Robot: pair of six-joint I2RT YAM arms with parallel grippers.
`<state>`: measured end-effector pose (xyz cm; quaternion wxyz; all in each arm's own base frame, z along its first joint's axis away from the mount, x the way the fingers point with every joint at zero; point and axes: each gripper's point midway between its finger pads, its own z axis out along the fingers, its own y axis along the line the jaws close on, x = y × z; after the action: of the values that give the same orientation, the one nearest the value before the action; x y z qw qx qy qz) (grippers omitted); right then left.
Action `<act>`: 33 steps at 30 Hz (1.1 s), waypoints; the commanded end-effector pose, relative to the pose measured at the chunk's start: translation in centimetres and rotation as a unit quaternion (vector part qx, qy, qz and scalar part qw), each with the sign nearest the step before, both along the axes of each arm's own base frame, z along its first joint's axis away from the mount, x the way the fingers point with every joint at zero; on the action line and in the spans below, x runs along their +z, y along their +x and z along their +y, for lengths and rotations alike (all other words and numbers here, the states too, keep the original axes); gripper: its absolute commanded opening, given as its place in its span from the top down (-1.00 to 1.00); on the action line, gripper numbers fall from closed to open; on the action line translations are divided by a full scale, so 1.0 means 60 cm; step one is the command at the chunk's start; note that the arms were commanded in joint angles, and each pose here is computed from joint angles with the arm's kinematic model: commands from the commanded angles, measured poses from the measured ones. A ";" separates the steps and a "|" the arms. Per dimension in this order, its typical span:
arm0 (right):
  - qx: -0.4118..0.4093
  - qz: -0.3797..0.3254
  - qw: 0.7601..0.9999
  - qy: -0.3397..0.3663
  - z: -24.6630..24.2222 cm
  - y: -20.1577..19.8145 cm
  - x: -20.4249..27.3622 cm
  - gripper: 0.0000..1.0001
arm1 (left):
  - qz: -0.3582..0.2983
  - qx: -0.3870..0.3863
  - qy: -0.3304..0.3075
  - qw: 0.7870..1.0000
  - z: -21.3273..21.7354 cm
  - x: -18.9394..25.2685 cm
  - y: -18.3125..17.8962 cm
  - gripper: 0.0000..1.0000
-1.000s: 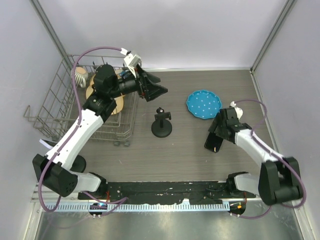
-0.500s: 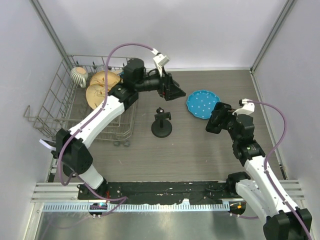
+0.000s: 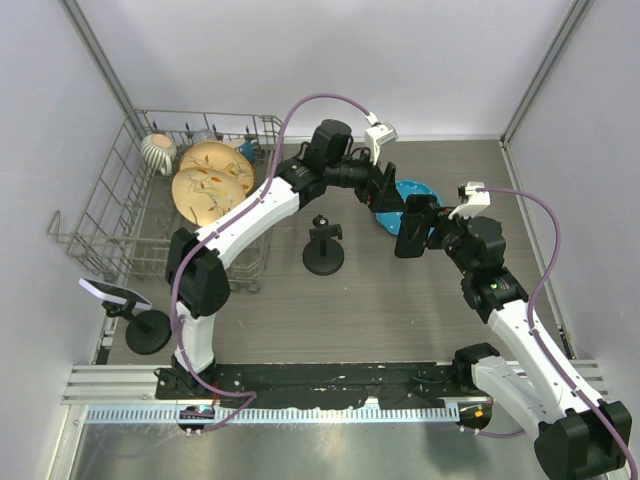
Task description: Place the phone on the phone stand
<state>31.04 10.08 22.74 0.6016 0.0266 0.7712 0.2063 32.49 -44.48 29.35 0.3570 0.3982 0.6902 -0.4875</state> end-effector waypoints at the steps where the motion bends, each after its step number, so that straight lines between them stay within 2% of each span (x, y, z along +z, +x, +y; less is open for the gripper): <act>1: 0.023 -0.107 0.994 0.014 0.020 -0.002 0.119 0.99 | 0.004 -0.016 0.000 1.000 -0.025 0.007 -0.007 -0.57; 11: 0.042 -0.118 0.992 -0.003 0.041 -0.005 0.148 0.99 | 0.028 -0.020 -0.003 0.999 -0.063 -0.006 -0.006 -0.18; 14: 0.044 -0.121 0.992 -0.007 0.045 -0.010 0.149 0.99 | 0.027 -0.018 0.000 0.999 -0.067 -0.010 -0.005 0.09; 15: 0.045 -0.122 0.992 -0.009 0.046 -0.011 0.148 0.99 | 0.025 -0.016 0.001 1.000 -0.066 -0.010 -0.003 0.34; 17: 0.050 -0.117 0.992 -0.012 0.051 -0.012 0.143 0.98 | 0.012 -0.005 0.003 1.000 -0.061 -0.005 0.002 0.68; 18: 0.054 -0.106 0.993 -0.015 0.053 -0.014 0.134 0.99 | 0.010 0.002 0.006 1.000 -0.059 -0.009 0.003 0.98; 19: 0.056 -0.097 0.994 -0.014 0.055 -0.014 0.128 0.89 | -0.008 0.025 0.000 1.000 -0.048 0.014 0.010 0.99; 20: 0.055 -0.089 0.994 -0.012 0.055 -0.015 0.123 0.42 | -0.016 0.034 -0.003 0.999 -0.042 0.019 0.011 0.99; 21: 0.054 -0.079 0.995 -0.010 0.055 -0.015 0.114 0.10 | -0.024 0.048 -0.006 0.999 -0.035 0.017 0.013 1.00; 23: 0.057 -0.041 0.998 0.001 0.060 -0.019 0.084 -0.55 | -0.061 0.101 -0.038 0.992 -0.005 0.077 0.026 1.00; 25: 0.085 -0.004 0.996 0.014 0.078 -0.029 0.057 -0.63 | -0.059 0.127 -0.045 0.989 0.020 0.078 0.026 1.00; 26: 0.096 0.008 0.995 0.021 0.085 -0.034 0.047 -0.64 | -0.092 0.148 -0.089 0.981 0.044 0.144 0.019 1.00; 27: 0.106 0.013 0.994 0.028 0.092 -0.038 0.042 -0.65 | -0.086 0.162 -0.086 0.979 0.059 0.127 0.019 1.00; 28: 0.129 0.013 0.991 0.039 0.103 -0.048 0.044 -0.65 | -0.087 0.177 -0.104 0.975 0.076 0.145 0.018 1.00; 29: 0.136 0.020 0.989 0.053 0.109 -0.053 0.039 -0.66 | -0.112 0.186 -0.142 0.966 0.098 0.197 0.004 1.00; 30: 0.143 0.011 0.988 0.062 0.113 -0.055 0.047 -0.67 | -0.108 0.202 -0.144 0.963 0.115 0.189 0.003 1.00; 33: 0.174 0.016 0.981 0.089 0.131 -0.071 0.053 -0.68 | -0.121 0.225 -0.190 0.948 0.162 0.231 -0.016 1.00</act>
<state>28.15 16.04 23.52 0.5431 -0.0411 0.7832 0.3000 31.54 -38.88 29.77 0.4407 0.2828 0.7377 -0.4263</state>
